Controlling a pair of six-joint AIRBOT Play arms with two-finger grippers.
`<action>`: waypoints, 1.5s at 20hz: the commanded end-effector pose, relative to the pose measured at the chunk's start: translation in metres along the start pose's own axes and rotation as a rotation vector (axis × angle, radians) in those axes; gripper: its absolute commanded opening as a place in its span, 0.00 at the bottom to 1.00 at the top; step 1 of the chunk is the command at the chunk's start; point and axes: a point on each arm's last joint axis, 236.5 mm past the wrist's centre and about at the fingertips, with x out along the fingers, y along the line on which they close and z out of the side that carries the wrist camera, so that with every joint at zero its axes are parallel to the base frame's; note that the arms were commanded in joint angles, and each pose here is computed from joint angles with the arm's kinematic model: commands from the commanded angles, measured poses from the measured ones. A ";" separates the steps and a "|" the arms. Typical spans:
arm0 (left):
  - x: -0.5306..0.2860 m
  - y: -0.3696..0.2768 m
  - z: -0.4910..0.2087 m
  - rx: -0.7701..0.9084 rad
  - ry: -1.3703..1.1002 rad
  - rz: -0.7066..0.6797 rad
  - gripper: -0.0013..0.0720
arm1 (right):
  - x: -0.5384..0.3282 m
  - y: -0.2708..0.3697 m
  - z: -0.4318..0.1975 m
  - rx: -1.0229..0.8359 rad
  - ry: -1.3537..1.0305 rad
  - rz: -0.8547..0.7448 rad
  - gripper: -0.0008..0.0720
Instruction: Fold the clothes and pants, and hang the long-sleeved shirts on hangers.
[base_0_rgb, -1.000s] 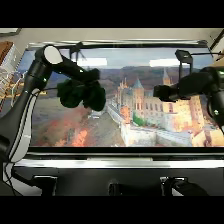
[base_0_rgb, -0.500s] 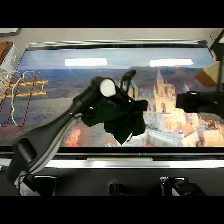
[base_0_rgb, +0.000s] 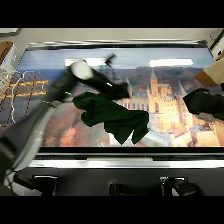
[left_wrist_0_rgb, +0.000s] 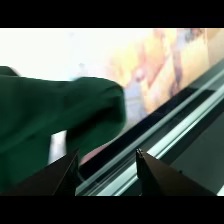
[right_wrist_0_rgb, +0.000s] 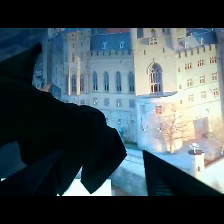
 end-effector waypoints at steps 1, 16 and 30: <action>-0.127 0.083 -0.004 0.014 -0.041 0.275 0.55 | 0.002 -0.009 0.008 -0.002 -0.043 -0.033 0.72; -0.276 0.248 -0.198 -0.443 -0.192 0.636 0.55 | 0.201 0.013 -0.176 0.357 0.724 0.363 0.95; -0.178 0.219 -0.202 -0.526 -0.208 0.244 0.56 | 0.248 -0.005 -0.236 0.551 0.683 0.293 0.95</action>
